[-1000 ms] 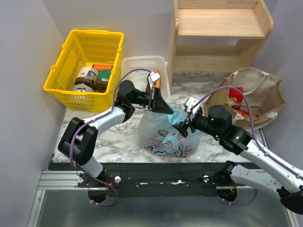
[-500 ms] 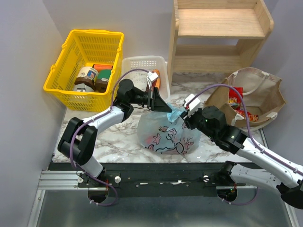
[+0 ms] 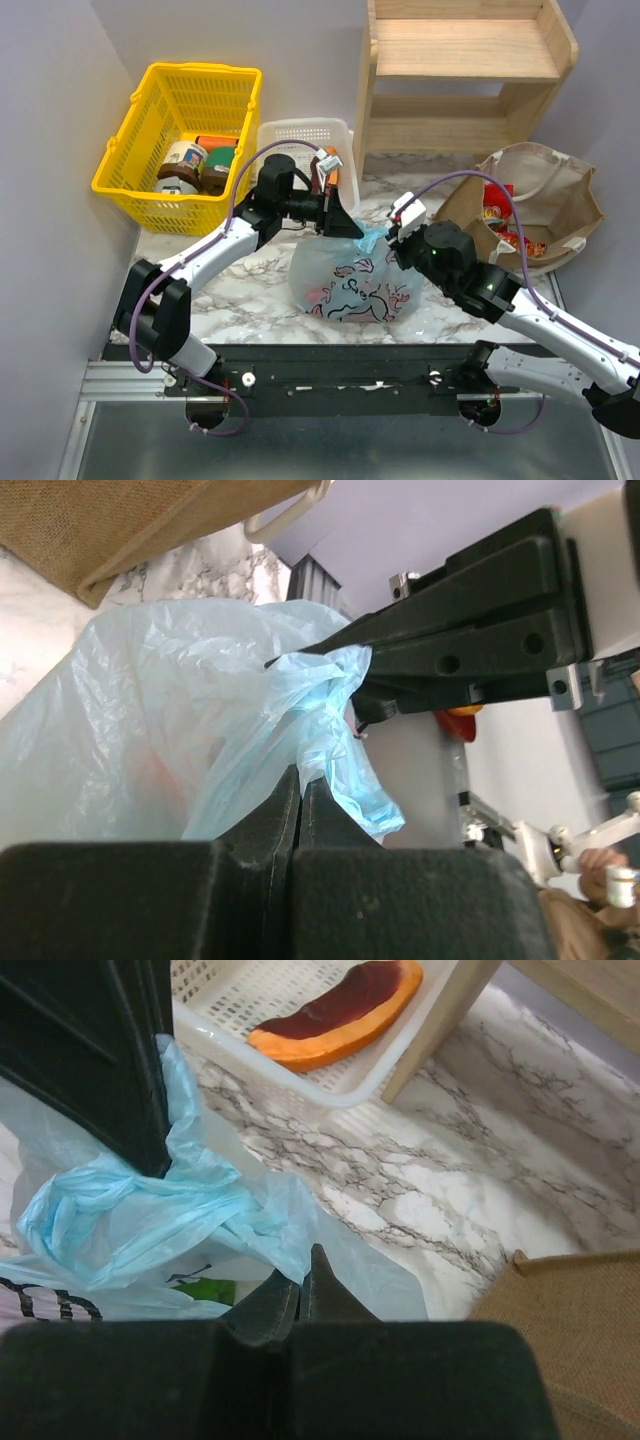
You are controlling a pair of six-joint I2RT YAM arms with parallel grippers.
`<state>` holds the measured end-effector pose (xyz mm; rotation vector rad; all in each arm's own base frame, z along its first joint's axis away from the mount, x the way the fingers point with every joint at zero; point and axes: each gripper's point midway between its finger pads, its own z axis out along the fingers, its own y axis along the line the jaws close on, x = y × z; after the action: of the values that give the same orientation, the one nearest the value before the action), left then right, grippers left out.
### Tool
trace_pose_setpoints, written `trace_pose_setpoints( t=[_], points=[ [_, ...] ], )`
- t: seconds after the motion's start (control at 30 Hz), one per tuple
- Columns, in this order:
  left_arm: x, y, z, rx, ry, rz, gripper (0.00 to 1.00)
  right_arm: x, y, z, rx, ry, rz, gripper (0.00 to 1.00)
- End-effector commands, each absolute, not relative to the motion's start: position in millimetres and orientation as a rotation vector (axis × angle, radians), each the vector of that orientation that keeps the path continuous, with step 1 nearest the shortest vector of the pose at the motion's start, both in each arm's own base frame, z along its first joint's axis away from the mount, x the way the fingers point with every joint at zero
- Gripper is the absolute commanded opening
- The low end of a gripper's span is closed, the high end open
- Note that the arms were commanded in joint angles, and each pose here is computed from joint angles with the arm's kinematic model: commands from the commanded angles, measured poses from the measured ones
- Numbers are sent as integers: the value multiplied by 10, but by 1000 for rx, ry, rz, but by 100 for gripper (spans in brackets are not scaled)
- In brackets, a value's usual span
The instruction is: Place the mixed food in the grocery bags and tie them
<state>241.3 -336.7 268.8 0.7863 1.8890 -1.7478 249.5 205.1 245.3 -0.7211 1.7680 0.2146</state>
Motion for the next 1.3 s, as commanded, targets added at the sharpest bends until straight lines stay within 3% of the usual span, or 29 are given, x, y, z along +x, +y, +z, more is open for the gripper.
trace_pose_setpoints(
  t=[0.0,0.3,0.4,0.5,0.53,0.67,0.87,1.07,1.17,1.2,1.27],
  points=[
    [2338,-3339,2688,915,1877,-1652,0,2657,1746,2767,-513,1747,84,1],
    [2265,-3316,2738,941,1876,-1578,0,2777,1499,2752,-358,1778,7,1],
    [2239,-3252,2886,915,1801,-1532,28,2745,1506,2682,-361,1791,31,1],
    [2214,-3164,3102,871,1680,-1509,46,2704,1560,2680,-354,1800,112,1],
    [2262,-3143,3211,845,1617,-1477,63,2692,1559,2663,-352,1809,131,1],
    [2262,-2950,3385,736,1507,-1358,80,2657,1634,2616,-347,1837,247,1],
    [2321,-2760,3252,656,1506,-1209,83,2609,1798,2519,-343,1899,488,1],
    [2431,-2578,3089,592,1559,-1056,84,2643,1770,2497,-269,1926,555,1],
    [2433,-2564,3058,583,1564,-1050,80,2666,1712,2492,-238,1940,546,1],
    [2442,-2556,3064,571,1568,-1048,78,2666,1696,2511,-239,1939,541,3],
    [2509,-2479,3088,517,1576,-1000,80,2636,1664,2630,-253,1926,529,19]
  ],
)
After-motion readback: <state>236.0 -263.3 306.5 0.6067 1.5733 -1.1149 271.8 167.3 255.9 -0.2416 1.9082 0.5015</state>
